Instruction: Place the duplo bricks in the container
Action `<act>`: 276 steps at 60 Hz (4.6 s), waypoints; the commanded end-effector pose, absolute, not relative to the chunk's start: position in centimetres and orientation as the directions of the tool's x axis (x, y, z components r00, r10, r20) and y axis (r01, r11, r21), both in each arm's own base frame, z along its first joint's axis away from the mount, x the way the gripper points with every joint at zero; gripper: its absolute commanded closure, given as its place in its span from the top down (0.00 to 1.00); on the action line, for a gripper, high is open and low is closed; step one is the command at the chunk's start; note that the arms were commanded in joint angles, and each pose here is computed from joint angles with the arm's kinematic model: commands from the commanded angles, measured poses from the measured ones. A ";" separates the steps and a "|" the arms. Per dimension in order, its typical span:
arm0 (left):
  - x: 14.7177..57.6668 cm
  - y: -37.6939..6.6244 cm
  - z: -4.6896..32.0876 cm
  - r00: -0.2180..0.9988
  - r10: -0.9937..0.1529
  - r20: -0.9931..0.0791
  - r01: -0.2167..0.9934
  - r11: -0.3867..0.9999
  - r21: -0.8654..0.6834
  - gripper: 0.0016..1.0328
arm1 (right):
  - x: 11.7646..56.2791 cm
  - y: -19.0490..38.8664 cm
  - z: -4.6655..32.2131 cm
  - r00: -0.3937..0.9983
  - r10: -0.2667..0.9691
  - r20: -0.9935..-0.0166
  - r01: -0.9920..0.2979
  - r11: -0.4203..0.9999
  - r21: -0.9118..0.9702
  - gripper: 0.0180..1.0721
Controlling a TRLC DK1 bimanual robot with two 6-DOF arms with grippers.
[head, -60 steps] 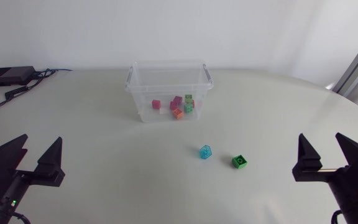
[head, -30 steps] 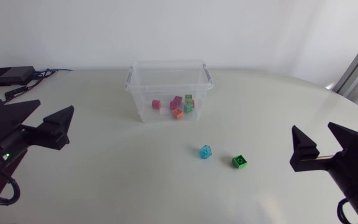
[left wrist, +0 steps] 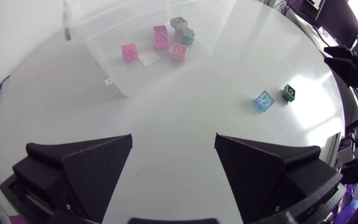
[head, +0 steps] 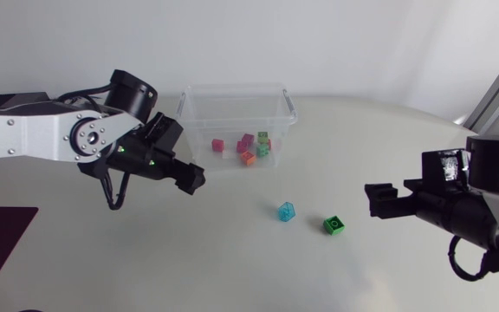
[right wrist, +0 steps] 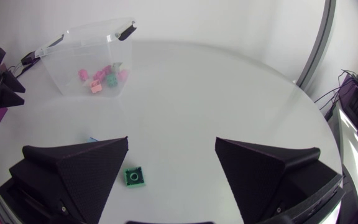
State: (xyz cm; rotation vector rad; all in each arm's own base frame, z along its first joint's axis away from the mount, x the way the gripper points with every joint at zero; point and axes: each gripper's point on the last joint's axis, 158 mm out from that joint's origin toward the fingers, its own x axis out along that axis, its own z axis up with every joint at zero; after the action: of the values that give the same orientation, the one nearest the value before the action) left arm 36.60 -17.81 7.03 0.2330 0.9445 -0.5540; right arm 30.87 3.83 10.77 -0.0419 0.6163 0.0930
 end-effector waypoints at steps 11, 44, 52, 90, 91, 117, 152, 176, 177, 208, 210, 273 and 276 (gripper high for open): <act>36.6 -24.0 4.7 0.302 -0.413 -0.859 0.809 0.588 0.002 0.79 | 31.6 4.1 6.6 0.651 0.071 -0.756 -0.069 0.997 0.034 0.96; 33.7 -33.3 1.4 0.026 -0.624 -0.781 0.991 0.118 -0.061 0.76 | 30.5 8.4 -1.1 0.356 0.136 -0.925 -0.373 0.928 -0.007 0.96; 33.8 -34.8 0.1 -0.007 -0.631 -0.775 0.993 0.086 -0.080 0.76 | 30.5 8.6 -1.7 0.342 0.139 -0.930 -0.404 0.915 -0.012 0.95; 33.9 -38.5 -1.2 -0.051 -0.541 -0.840 0.990 0.084 -0.115 0.84 | 29.9 9.2 -2.3 0.297 0.141 -0.945 -0.444 0.896 -0.006 0.95; 34.0 -38.5 -1.3 -0.047 -0.532 -0.846 0.990 0.089 -0.110 0.84 | 29.9 9.2 -2.3 0.298 0.141 -0.944 -0.444 0.896 -0.006 0.95; 34.5 -39.0 -2.5 -0.051 -0.437 -0.898 0.981 0.149 -0.128 0.78 | 29.5 9.5 -2.4 0.284 0.141 -0.948 -0.460 0.888 -0.005 0.95; 33.6 -38.6 -0.6 -0.017 -0.444 -0.896 0.988 0.131 -0.083 0.14 | 30.7 10.2 -4.0 0.287 0.143 -0.947 -0.495 0.868 -0.019 0.37; 41.8 -30.7 23.4 0.417 -0.673 -0.611 0.894 0.425 0.143 0.14 | 32.6 12.8 5.9 0.441 0.226 -0.868 -0.507 0.861 -0.033 0.21; 42.3 -30.4 23.9 0.434 -0.675 -0.597 0.886 0.441 0.145 0.15 | 32.7 12.9 6.2 0.446 0.229 -0.865 -0.507 0.861 -0.034 0.21; 56.1 -21.6 19.5 0.716 -0.565 -0.411 0.646 0.759 0.082 0.70 | 37.4 17.4 18.8 0.643 0.336 -0.688 -0.492 0.870 -0.035 0.21; 56.5 -21.5 18.9 0.725 -0.552 -0.411 0.636 0.766 0.093 0.90 | 37.6 17.6 19.5 0.653 0.341 -0.677 -0.490 0.871 -0.034 0.21; 35.9 -10.1 30.8 0.889 -0.296 -0.350 0.382 0.901 0.207 0.96 | 54.0 29.5 19.7 0.813 0.314 -0.490 -0.448 0.875 -0.183 0.96; 34.5 -9.0 30.2 0.897 -0.262 -0.356 0.353 0.910 0.219 0.96 | 53.5 29.1 21.0 0.821 0.318 -0.474 -0.444 0.878 -0.181 0.96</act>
State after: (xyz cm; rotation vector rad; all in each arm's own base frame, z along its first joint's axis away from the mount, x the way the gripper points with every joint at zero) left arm 35.85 -10.17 30.97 0.2700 0.3191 -0.3544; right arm 53.96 28.89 18.61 -0.2879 0.4955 0.4095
